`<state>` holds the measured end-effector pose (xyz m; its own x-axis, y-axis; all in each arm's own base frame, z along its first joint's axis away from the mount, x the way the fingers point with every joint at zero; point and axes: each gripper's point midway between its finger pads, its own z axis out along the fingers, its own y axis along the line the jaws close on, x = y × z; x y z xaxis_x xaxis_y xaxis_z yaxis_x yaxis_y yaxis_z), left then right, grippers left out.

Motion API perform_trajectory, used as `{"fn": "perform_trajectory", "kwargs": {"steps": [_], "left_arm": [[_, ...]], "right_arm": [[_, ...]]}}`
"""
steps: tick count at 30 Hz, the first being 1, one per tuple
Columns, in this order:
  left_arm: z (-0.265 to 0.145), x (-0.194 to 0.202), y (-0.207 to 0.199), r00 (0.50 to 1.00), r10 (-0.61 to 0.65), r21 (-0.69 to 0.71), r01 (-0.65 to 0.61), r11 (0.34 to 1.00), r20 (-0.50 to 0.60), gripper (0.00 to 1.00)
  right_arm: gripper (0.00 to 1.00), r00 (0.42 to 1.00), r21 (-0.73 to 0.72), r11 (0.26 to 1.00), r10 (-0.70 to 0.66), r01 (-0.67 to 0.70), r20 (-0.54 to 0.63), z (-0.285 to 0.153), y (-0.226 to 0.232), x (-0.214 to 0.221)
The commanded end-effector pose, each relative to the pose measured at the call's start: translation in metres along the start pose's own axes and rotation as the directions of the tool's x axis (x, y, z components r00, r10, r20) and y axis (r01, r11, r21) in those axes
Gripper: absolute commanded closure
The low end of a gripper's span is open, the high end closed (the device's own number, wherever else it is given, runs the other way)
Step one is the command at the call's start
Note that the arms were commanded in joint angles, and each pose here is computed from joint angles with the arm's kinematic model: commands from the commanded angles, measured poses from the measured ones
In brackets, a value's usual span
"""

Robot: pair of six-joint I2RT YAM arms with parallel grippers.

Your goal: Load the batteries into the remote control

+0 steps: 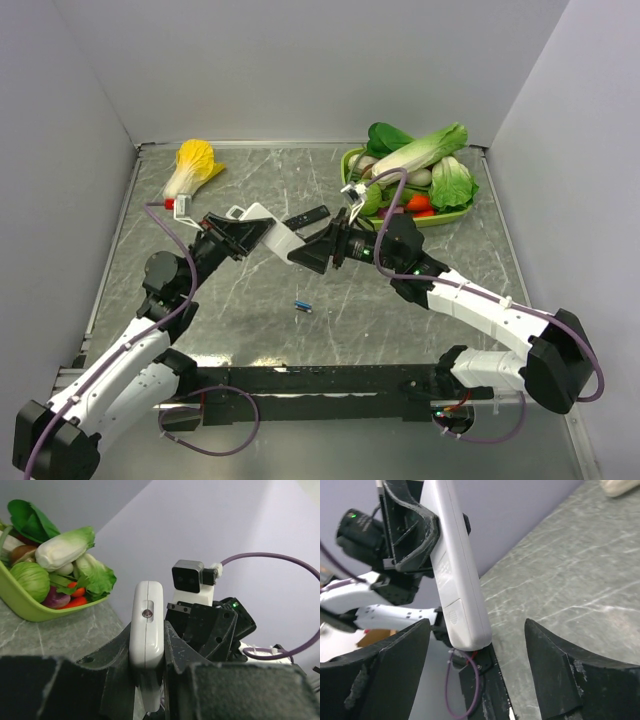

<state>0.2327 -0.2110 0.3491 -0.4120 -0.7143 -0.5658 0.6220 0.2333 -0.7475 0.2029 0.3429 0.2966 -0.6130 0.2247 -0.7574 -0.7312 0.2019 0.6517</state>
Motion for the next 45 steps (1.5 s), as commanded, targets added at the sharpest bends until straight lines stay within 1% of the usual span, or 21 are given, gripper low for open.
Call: {"fn": "perform_trajectory", "kwargs": {"steps": [1,4,6,8,10,11,13,15,18,24,27,32,41,45], "left_arm": [[0.001,-0.010,0.008,0.998,0.024,-0.038,-0.022,0.999,0.058,0.99],[0.003,-0.012,0.008,0.997,0.016,-0.026,-0.014,1.000,0.072,0.99],[0.006,-0.012,0.009,0.998,0.002,-0.035,0.000,0.999,0.067,0.99],[0.007,-0.013,0.007,0.998,0.018,-0.035,-0.016,0.999,0.058,0.99],[0.004,-0.009,0.017,0.998,-0.005,-0.065,0.009,0.998,0.060,0.99],[0.003,-0.012,0.021,0.996,-0.009,-0.078,0.016,0.997,0.086,0.99],[0.000,-0.011,0.025,0.995,-0.023,-0.090,0.032,0.995,0.097,0.99],[0.000,-0.011,0.028,0.995,-0.019,-0.100,0.029,0.995,0.098,0.99],[0.000,-0.011,0.028,0.994,-0.023,-0.099,0.034,0.995,0.106,0.99],[0.002,-0.011,0.031,0.994,-0.031,-0.106,0.042,0.994,0.105,0.99],[0.002,-0.010,0.031,0.993,-0.041,-0.095,0.052,0.994,0.107,0.99],[0.000,-0.010,0.028,0.993,-0.043,-0.085,0.053,0.995,0.109,0.99],[-0.005,-0.011,0.024,0.991,-0.046,-0.068,0.055,0.996,0.122,0.99],[-0.004,-0.013,0.022,0.992,-0.025,-0.074,0.035,0.997,0.120,0.99]], "right_arm": [[0.12,0.997,0.074,0.997,0.003,-0.008,0.071,0.000,0.000,-0.015],[0.08,0.995,0.140,0.989,0.030,-0.044,0.095,-0.002,-0.012,-0.013],[0.07,0.992,0.159,0.985,0.052,-0.071,0.117,-0.004,-0.017,-0.012],[0.06,0.986,0.171,0.982,0.049,-0.076,0.157,-0.009,-0.021,-0.013],[0.06,0.986,0.188,0.979,0.044,-0.074,0.158,-0.012,-0.023,-0.013],[0.06,0.987,0.193,0.979,0.036,-0.066,0.155,-0.013,-0.024,-0.013],[0.06,0.989,0.194,0.979,0.033,-0.061,0.147,-0.012,-0.021,-0.015],[0.07,0.989,0.208,0.974,0.059,-0.086,0.134,-0.012,-0.027,-0.007],[0.10,0.986,0.192,0.976,0.079,-0.107,0.146,-0.007,-0.026,-0.007],[0.12,0.989,0.177,0.980,0.067,-0.090,0.132,0.003,-0.016,-0.008],[0.14,0.988,0.178,0.978,0.084,-0.107,0.132,0.007,-0.017,-0.007],[0.17,0.983,0.205,0.970,0.098,-0.130,0.157,0.008,-0.020,-0.007],[0.20,0.972,0.217,0.960,0.133,-0.176,0.196,0.009,-0.018,-0.014],[0.22,0.968,0.219,0.956,0.151,-0.195,0.203,0.010,-0.020,-0.013]]}}
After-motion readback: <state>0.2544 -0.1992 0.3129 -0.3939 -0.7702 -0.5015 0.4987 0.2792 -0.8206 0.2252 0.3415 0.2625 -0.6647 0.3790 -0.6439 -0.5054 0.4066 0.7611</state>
